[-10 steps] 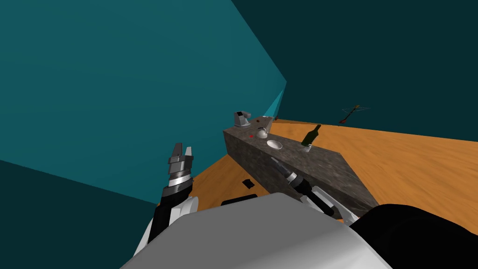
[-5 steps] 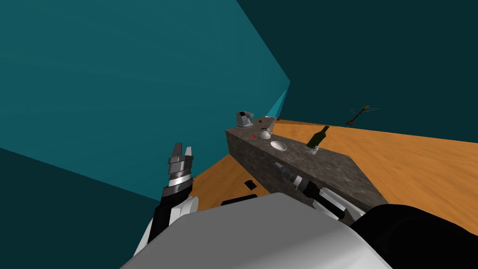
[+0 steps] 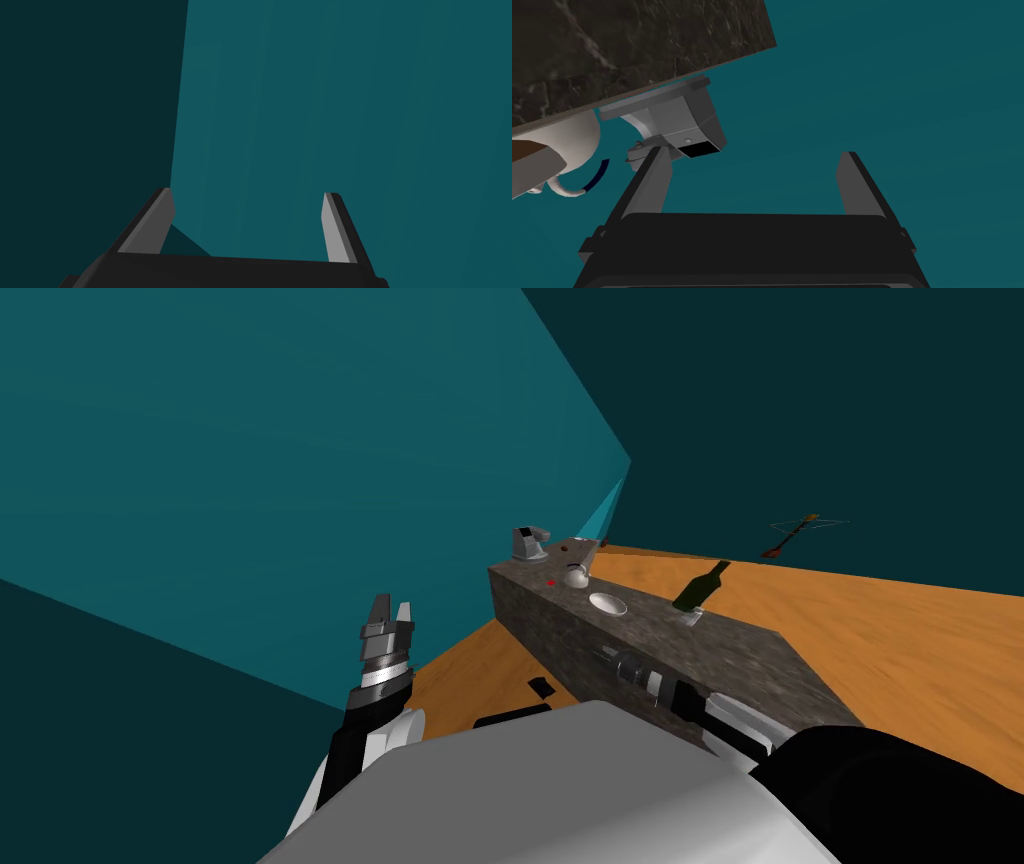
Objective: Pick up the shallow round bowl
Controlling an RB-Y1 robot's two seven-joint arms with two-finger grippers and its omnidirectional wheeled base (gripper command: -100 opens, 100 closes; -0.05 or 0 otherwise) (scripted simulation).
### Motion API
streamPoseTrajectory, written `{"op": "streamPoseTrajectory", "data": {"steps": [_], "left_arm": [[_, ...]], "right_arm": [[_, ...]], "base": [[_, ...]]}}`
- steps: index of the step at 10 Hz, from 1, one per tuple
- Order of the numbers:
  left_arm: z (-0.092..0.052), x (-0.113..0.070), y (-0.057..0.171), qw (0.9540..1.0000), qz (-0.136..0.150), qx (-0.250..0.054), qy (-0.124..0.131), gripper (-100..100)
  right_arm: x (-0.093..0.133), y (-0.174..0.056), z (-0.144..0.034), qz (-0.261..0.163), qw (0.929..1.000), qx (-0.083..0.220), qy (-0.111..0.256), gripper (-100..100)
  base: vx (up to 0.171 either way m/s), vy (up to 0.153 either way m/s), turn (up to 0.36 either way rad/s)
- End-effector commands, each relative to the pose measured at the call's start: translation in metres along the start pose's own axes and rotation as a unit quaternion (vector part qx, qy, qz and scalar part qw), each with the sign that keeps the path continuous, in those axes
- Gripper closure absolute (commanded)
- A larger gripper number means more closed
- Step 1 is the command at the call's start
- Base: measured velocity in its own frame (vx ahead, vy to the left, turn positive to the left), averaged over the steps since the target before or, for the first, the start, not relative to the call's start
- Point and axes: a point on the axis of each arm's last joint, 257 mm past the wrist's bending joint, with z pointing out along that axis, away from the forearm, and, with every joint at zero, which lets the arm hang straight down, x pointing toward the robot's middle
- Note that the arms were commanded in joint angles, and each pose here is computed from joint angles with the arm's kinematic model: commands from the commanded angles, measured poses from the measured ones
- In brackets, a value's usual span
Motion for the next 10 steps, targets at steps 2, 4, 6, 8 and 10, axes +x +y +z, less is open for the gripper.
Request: {"op": "streamPoseTrajectory", "data": {"steps": [2,4,6,8,10], "left_arm": [[0.0,0.0,0.0,1.0,0.0,0.0,0.0,0],[0.0,0.0,0.0,1.0,0.0,0.0,0.0,0],[0.0,0.0,0.0,1.0,0.0,0.0,0.0,0],[0.0,0.0,0.0,1.0,0.0,0.0,0.0,0],[0.0,0.0,0.0,1.0,0.0,0.0,0.0,0]], "right_arm": [[0.021,-0.027,-0.016,-0.038,0.9978,0.021,0.051,-100],[0.035,-0.047,-0.032,-0.067,0.993,0.035,0.091,-100],[0.049,-0.072,-0.054,-0.094,0.9854,0.055,0.131,-100],[0.056,-0.096,-0.075,-0.124,0.9747,0.071,0.172,-100],[0.061,-0.122,-0.101,-0.152,0.9613,0.091,0.211,-100]], "base": [[0.04,0.042,0.079],[0.029,0.03,0.047],[0.055,0.051,0.071],[0.057,0.05,0.073],[0.049,0.043,0.066]]}}
